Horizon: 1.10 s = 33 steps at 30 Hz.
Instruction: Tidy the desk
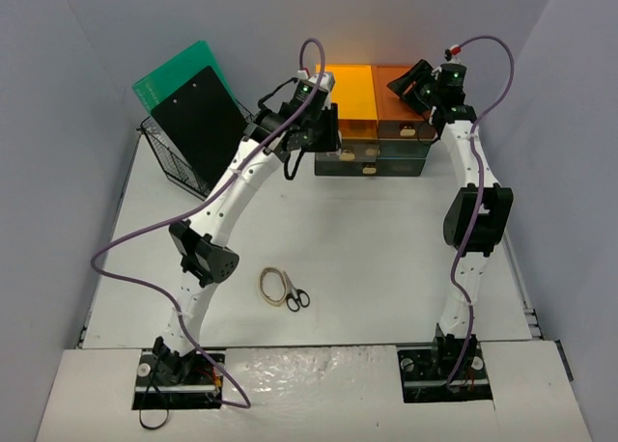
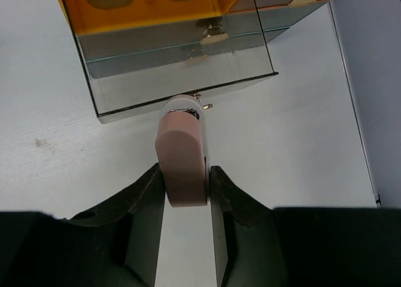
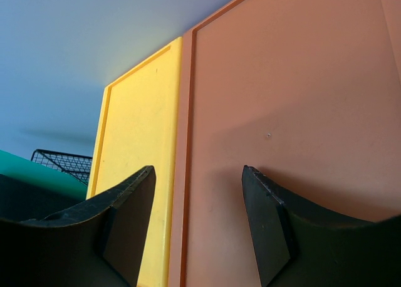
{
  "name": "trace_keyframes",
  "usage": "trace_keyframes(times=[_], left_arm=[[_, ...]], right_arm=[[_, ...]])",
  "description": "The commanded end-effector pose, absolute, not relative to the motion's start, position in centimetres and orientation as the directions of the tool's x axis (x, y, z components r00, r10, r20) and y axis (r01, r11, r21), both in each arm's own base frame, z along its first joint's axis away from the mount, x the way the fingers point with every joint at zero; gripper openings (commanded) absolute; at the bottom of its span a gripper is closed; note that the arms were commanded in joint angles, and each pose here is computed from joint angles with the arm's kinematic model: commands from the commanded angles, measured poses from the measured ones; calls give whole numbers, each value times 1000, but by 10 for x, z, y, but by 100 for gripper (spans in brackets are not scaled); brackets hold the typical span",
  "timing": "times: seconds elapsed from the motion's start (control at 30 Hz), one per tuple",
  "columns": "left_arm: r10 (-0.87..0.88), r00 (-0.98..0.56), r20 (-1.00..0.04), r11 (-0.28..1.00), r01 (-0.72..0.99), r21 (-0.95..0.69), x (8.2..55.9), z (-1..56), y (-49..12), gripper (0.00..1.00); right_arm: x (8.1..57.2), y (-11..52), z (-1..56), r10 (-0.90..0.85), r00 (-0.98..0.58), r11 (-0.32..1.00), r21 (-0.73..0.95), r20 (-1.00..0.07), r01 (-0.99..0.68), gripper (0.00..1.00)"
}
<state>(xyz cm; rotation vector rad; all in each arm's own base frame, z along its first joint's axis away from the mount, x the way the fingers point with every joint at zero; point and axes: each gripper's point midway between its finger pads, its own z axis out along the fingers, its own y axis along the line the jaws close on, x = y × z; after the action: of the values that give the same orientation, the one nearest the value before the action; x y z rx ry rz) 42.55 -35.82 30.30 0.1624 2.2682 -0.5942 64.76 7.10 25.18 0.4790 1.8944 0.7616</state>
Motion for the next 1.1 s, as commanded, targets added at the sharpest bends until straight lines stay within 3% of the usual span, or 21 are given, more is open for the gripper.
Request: trace_keyframes(times=[0.0,0.4,0.7,1.07], left_arm=[[-105,-550,-829,784,466,-409,420,390,-347,0],[-61,-398,-915,604,715,-352,436,404,-376,0],[-60,-311,-949,573,767,-287,466,390,-385,0],[15,-318,-948,588,770,-249,497,338,-390,0]], right_arm=[[588,63,106,608,-692,745,582,-389,327,56],[581,62,102,582,-710,767,558,-397,317,56],[578,60,100,558,-722,786,541,-410,300,56],[576,60,95,548,-729,793,531,-411,297,56]])
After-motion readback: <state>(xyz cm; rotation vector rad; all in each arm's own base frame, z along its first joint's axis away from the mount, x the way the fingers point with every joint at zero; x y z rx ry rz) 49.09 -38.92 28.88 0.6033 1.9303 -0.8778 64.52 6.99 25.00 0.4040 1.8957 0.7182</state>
